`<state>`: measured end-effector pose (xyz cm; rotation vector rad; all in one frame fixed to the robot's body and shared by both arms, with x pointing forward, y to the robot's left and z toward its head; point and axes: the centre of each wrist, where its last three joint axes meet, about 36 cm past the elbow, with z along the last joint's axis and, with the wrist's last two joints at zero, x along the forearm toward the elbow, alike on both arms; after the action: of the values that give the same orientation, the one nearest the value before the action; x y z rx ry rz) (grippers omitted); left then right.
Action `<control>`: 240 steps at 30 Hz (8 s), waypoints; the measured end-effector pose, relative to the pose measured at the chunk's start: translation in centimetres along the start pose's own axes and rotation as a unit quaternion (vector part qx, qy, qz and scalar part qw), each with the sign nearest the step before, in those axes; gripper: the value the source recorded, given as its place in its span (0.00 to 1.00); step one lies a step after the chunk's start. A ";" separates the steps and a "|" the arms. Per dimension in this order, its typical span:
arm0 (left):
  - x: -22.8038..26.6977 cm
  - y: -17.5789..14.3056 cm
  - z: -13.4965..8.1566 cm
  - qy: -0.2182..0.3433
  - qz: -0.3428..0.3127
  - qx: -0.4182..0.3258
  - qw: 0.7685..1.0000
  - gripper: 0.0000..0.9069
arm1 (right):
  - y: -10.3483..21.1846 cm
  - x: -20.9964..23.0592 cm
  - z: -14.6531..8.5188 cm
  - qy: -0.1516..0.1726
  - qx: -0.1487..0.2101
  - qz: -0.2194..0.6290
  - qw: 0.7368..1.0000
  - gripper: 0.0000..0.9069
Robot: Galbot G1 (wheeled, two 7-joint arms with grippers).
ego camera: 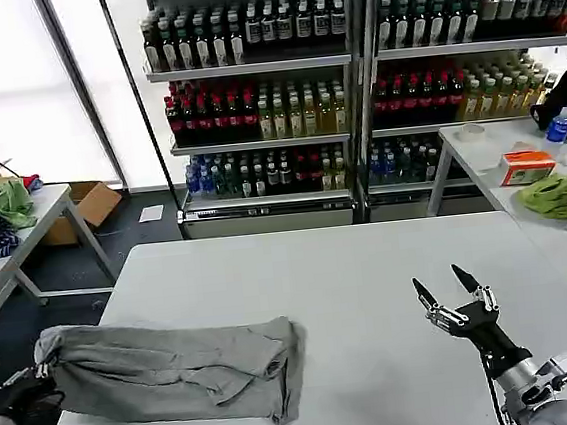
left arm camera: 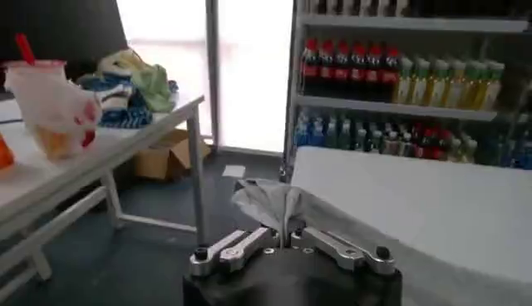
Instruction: Fold and organize the clothes.
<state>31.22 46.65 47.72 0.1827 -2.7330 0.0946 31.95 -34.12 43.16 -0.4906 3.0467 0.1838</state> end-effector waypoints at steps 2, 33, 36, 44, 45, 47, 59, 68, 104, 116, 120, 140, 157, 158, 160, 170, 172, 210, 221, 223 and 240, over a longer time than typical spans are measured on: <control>0.2 -0.6 -1.0 -0.006 0.011 -0.001 1.000 0.00 | 0.0 0.0 0.0 0.001 0.000 0.000 1.000 1.00; -1.1 -18.4 2.0 0.104 0.265 0.036 0.958 0.00 | 0.6 1.0 1.0 0.018 -0.001 0.007 1.000 1.00; -1.6 -19.5 2.7 0.114 0.272 0.039 0.955 0.00 | 0.5 1.1 1.1 0.020 0.000 0.009 1.000 1.00; -2.3 -21.5 3.5 0.129 0.290 0.040 0.947 0.00 | 0.7 1.2 1.4 0.023 -0.001 0.008 1.000 1.00; -2.4 -21.7 3.6 0.131 0.292 0.040 0.947 0.00 | 0.7 1.3 1.5 0.024 -0.001 0.008 1.000 1.00; -2.6 -22.1 3.7 0.132 0.294 0.041 0.946 0.01 | 0.7 1.3 1.5 0.025 -0.001 0.007 1.000 1.00; -2.8 -23.4 3.4 0.133 0.309 0.042 0.941 0.21 | 1.0 1.1 1.8 0.026 0.001 0.003 1.000 1.00; -2.9 -24.1 3.6 0.141 0.316 0.045 0.937 1.00 | 0.8 1.0 1.8 0.027 0.004 0.003 1.000 1.00; -2.0 -13.1 3.7 0.041 0.176 0.025 0.983 1.00 | 0.9 0.4 1.5 0.017 0.004 -0.011 1.000 1.00; -2.4 -11.2 7.2 0.069 0.148 0.023 0.986 1.00 | 0.6 0.3 1.2 0.015 0.005 -0.010 1.000 1.00; -2.5 -11.0 7.9 0.077 0.146 0.026 0.986 1.00 | 0.7 0.4 1.3 0.014 0.004 -0.009 1.000 1.00; -3.1 -12.4 8.9 0.101 0.177 0.074 0.976 0.01 | 0.9 0.3 1.2 0.013 0.002 -0.010 1.000 1.00; -3.0 -12.7 8.4 0.093 0.181 0.137 0.969 0.01 | 0.7 -0.2 1.1 0.010 0.005 -0.011 1.000 1.00; -3.0 -12.6 8.3 0.091 0.179 0.141 0.969 0.01 | 0.6 -0.2 1.1 0.009 0.006 -0.011 1.000 1.00; -2.8 -12.1 7.9 0.083 0.175 0.145 0.970 0.01 | 0.6 -0.3 1.1 0.009 0.006 -0.012 1.000 1.00; -2.4 -5.1 4.6 0.045 0.108 0.142 0.983 0.01 | 0.6 -1.0 0.9 0.004 0.005 -0.016 1.000 1.00; -2.3 -3.2 3.6 0.037 0.091 0.132 0.986 0.01 | 0.5 -1.0 0.9 0.003 0.005 -0.016 1.000 1.00; -1.2 -20.4 -3.2 0.037 0.228 0.130 0.964 0.01 | 0.8 -0.4 2.5 0.007 -0.003 0.004 1.000 1.00; -2.4 -32.0 -0.8 0.144 0.319 0.208 0.913 1.00 | 1.1 -0.6 3.7 0.030 0.000 0.022 0.999 1.00; -2.6 -33.9 0.1 0.164 0.332 0.212 0.904 1.00 | 1.1 -0.8 3.6 0.036 0.003 0.025 0.999 1.00; -2.1 -38.0 -1.7 0.144 0.411 0.281 0.855 1.00 | 4.3 -2.1 3.4 0.133 -0.053 0.004 0.990 1.00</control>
<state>39.19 9.41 49.94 -0.7899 -2.2125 1.0599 32.72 -29.04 40.42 -0.5524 3.3129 0.3066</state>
